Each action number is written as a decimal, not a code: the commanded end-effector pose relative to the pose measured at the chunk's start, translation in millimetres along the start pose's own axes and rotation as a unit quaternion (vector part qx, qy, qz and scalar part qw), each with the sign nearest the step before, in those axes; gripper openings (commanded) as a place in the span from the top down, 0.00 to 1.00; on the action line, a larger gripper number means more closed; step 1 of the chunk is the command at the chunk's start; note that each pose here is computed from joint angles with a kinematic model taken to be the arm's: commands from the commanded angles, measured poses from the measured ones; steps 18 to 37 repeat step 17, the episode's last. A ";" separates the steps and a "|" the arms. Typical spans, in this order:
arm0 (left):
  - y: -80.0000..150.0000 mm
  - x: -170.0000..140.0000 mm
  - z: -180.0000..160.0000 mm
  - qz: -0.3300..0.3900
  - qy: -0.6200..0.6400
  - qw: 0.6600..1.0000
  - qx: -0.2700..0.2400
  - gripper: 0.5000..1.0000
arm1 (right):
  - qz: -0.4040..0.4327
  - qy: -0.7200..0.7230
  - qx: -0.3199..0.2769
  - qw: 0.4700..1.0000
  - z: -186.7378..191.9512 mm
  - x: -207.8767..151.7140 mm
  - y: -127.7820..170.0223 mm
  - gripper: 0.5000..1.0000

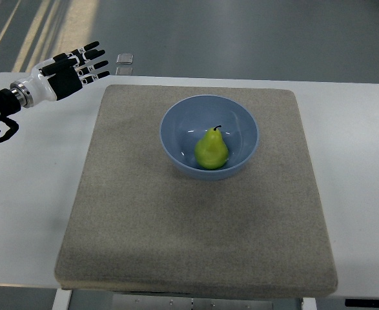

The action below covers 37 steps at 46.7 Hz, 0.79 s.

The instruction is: Place pear in bowl with left hand

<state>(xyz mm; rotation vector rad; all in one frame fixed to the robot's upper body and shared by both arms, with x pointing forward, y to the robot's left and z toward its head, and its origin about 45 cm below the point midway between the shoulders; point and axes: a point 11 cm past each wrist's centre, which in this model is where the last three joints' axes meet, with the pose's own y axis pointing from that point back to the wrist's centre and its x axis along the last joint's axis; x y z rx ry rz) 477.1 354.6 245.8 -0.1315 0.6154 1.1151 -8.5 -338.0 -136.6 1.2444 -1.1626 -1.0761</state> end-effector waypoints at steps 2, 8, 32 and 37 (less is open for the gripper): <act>-0.2 0.2 -0.7 0.000 0.000 1.000 0.001 0.01 | 0.000 0.000 -0.001 1.000 0.9 -0.1 0.0 0.15; -0.6 -0.3 -1.1 0.000 0.001 1.000 0.001 0.01 | -0.004 0.004 -0.005 1.000 3.6 -1.2 0.0 0.15; -0.4 0.2 -1.1 0.000 0.001 1.000 0.001 0.01 | -0.007 0.006 -0.008 1.000 4.2 -3.0 -0.1 0.15; -0.4 0.2 -1.1 0.000 0.001 1.000 0.001 0.01 | -0.007 0.006 -0.008 1.000 4.2 -3.0 -0.1 0.15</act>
